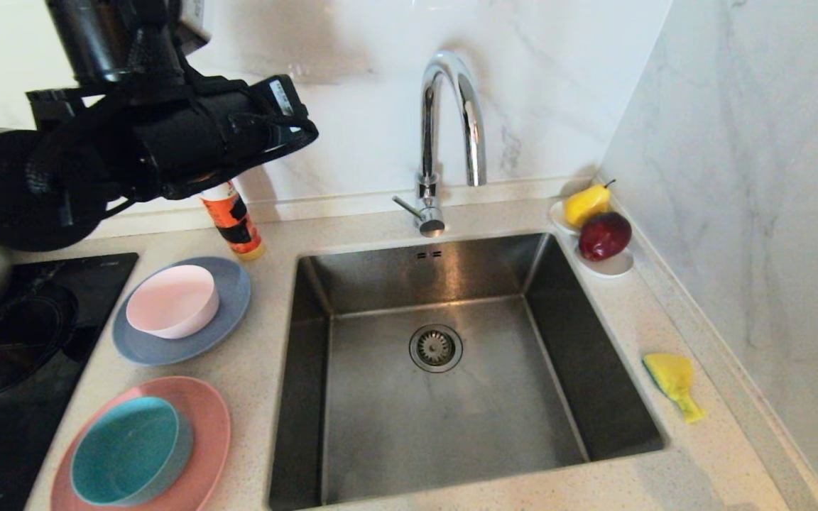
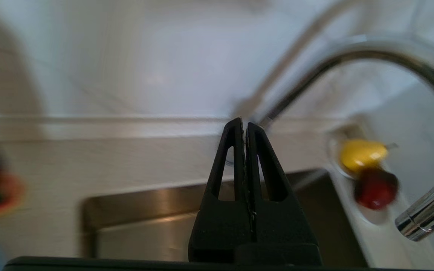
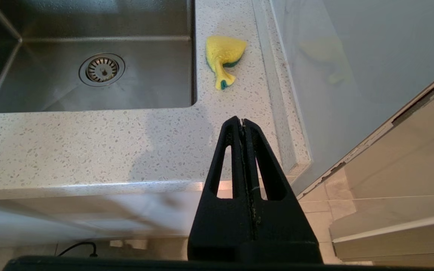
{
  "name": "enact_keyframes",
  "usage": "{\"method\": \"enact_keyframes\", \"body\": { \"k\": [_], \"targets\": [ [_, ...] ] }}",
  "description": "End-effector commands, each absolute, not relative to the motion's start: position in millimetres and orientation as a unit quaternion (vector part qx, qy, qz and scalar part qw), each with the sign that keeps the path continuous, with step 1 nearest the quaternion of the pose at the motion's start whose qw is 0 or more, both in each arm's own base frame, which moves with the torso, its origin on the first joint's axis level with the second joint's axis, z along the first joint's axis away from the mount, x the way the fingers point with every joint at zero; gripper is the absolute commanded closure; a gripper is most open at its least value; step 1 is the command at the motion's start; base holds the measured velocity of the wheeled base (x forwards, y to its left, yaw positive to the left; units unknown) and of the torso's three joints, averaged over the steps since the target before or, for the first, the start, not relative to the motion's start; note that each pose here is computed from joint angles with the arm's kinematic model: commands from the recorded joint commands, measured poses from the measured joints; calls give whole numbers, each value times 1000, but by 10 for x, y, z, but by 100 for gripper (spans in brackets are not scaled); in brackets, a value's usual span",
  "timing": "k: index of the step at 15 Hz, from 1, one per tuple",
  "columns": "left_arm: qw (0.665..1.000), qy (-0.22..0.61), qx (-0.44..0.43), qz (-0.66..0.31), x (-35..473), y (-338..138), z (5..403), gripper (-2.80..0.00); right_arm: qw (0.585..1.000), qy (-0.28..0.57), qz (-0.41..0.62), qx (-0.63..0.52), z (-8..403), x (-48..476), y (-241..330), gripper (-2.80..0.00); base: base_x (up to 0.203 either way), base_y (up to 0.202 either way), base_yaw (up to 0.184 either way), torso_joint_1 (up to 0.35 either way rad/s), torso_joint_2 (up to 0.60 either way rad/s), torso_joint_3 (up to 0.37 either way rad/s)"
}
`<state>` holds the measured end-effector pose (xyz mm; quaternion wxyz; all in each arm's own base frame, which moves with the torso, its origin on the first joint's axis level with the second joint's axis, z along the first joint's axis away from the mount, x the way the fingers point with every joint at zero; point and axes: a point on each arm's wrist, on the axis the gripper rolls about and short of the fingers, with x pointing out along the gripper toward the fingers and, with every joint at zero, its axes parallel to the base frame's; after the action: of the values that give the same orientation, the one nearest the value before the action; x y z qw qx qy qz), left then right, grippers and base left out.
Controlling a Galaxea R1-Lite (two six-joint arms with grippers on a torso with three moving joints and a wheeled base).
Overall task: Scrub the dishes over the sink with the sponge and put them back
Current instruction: Turn on the faucet
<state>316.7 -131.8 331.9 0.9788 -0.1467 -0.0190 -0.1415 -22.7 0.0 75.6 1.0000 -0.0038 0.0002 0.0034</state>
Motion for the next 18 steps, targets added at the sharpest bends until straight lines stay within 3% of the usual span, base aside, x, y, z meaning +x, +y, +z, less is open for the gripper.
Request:
{"method": "enact_keyframes", "body": {
  "k": [1,4,18],
  "targets": [
    [972,17,-159,-173,3469,-1471,3068,0,1000,0,4,-4,757,-227,0,0,0,0,0,0,0,0],
    [957,41,-174,-229,3561,-1531,2956,0,1000,0,4,-4,757,-227,0,0,0,0,0,0,0,0],
    [954,53,-182,-231,4420,-1884,2410,0,1000,0,4,-4,757,-227,0,0,0,0,0,0,0,0]
  ]
}}
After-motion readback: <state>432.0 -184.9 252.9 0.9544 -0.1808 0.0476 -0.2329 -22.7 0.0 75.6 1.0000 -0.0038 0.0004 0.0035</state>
